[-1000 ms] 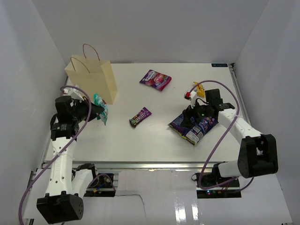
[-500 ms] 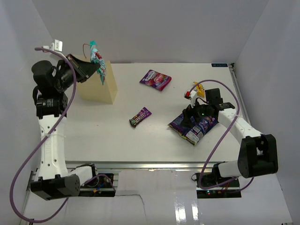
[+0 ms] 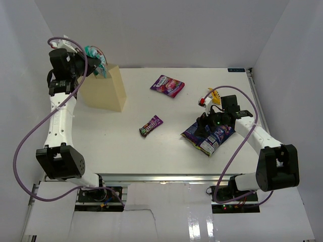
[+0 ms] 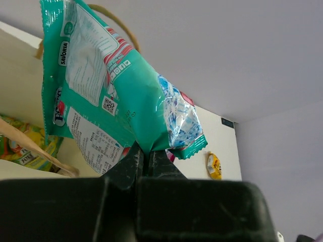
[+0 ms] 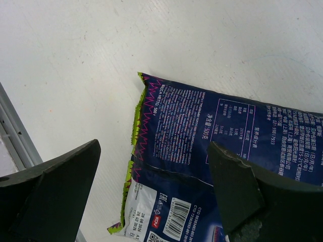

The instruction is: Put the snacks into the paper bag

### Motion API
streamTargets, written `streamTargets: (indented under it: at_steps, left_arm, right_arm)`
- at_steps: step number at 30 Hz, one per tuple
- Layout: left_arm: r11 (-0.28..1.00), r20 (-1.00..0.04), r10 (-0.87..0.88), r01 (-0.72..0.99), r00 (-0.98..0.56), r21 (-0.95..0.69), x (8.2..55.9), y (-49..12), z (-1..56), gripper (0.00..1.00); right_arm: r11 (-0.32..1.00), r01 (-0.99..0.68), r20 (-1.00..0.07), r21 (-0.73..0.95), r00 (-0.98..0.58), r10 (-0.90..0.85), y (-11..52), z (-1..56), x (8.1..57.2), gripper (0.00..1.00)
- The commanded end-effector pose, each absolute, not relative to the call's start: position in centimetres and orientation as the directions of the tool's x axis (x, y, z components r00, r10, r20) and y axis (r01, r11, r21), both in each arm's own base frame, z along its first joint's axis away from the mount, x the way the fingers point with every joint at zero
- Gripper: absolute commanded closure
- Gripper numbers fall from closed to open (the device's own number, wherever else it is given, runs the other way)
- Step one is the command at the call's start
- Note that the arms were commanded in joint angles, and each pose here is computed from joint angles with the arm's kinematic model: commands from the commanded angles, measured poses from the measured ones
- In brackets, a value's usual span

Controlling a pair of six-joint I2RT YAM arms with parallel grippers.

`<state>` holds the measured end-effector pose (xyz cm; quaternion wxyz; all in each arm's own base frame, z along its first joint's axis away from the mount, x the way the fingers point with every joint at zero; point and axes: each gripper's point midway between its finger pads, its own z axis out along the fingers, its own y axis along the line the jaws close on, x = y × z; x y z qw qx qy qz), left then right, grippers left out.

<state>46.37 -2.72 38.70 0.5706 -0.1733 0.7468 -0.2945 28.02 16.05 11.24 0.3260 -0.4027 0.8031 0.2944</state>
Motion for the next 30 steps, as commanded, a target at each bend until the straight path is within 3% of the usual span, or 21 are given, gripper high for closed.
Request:
streamTargets:
  at_steps: [1, 3, 4, 6, 7, 8, 10, 16, 17, 20, 26, 27, 30]
  left_arm:
    - [0.806, -0.804, -0.571, 0.071, -0.168, -0.587, 46.7, -1.1, 41.9, 1.00]
    - [0.811, -0.802, -0.573, 0.024, -0.168, -0.585, 47.0, -0.4, 41.0, 0.92]
    - [0.812, -0.801, -0.575, 0.008, -0.166, -0.584, 47.2, -0.1, 40.7, 0.74]
    - [0.815, -0.803, -0.573, -0.008, -0.164, -0.580, 47.3, 0.2, 40.4, 0.53]
    - [0.815, -0.804, -0.572, -0.005, -0.162, -0.580, 47.3, 0.2, 40.5, 0.38]
    - [0.815, -0.805, -0.572, 0.001, -0.159, -0.579, 47.4, 0.2, 40.8, 0.34]
    - [0.812, -0.805, -0.569, 0.040, -0.167, -0.582, 47.2, -0.5, 41.6, 0.28]
    - [0.794, -0.824, -0.537, 0.221, -0.183, -0.566, 44.9, -3.3, 45.1, 0.22]
    - [0.794, -0.829, -0.530, 0.239, -0.178, -0.559, 44.3, -3.6, 45.5, 0.20]
    - [0.808, -0.857, -0.495, 0.286, -0.141, -0.514, 41.4, -4.2, 46.9, 0.16]
    - [0.842, -0.880, -0.469, 0.261, -0.076, -0.472, 33.7, -4.3, 45.9, 0.06]
    - [0.849, -0.881, -0.465, 0.239, -0.085, -0.471, 32.6, -4.2, 45.1, 0.04]
    - [0.867, -0.886, -0.458, 0.183, -0.069, -0.463, 28.9, -3.7, 43.6, 0.02]
  right_arm:
    - [0.484, -0.859, -0.796, 0.168, -0.408, -0.447, 16.5, 13.0, 29.0, 0.08]
    - [0.480, -0.862, -0.800, 0.160, -0.398, -0.449, 16.6, 13.1, 29.3, 0.08]
    - [0.477, -0.866, -0.808, 0.148, -0.384, -0.447, 16.7, 13.5, 29.7, 0.08]
    - [0.474, -0.868, -0.807, 0.147, -0.382, -0.451, 16.9, 13.5, 30.2, 0.08]
    - [0.476, -0.868, -0.812, 0.139, -0.376, -0.447, 17.2, 14.1, 30.8, 0.07]
    - [0.493, -0.860, -0.807, 0.133, -0.383, -0.450, 17.2, 14.2, 31.4, 0.07]
    - [0.512, -0.845, -0.800, 0.155, -0.411, -0.436, 18.2, 14.9, 33.0, 0.04]
    - [0.631, -0.731, -0.776, 0.258, -0.546, -0.316, 21.5, 16.5, 39.6, 0.01]
    - [0.683, -0.681, -0.790, 0.265, -0.559, -0.250, 22.1, 18.6, 41.9, 0.01]
    - [0.787, -0.540, -0.755, 0.299, -0.638, -0.150, 23.0, 17.3, 46.5, 0.02]
    - [0.873, -0.298, -0.731, 0.387, -0.675, 0.094, 25.3, 14.3, 57.1, 0.05]
    - [0.870, -0.286, -0.750, 0.402, -0.647, 0.134, 25.5, 15.0, 58.6, 0.10]
    - [0.886, -0.251, -0.791, 0.389, -0.584, 0.182, 25.7, 14.1, 62.1, 0.10]
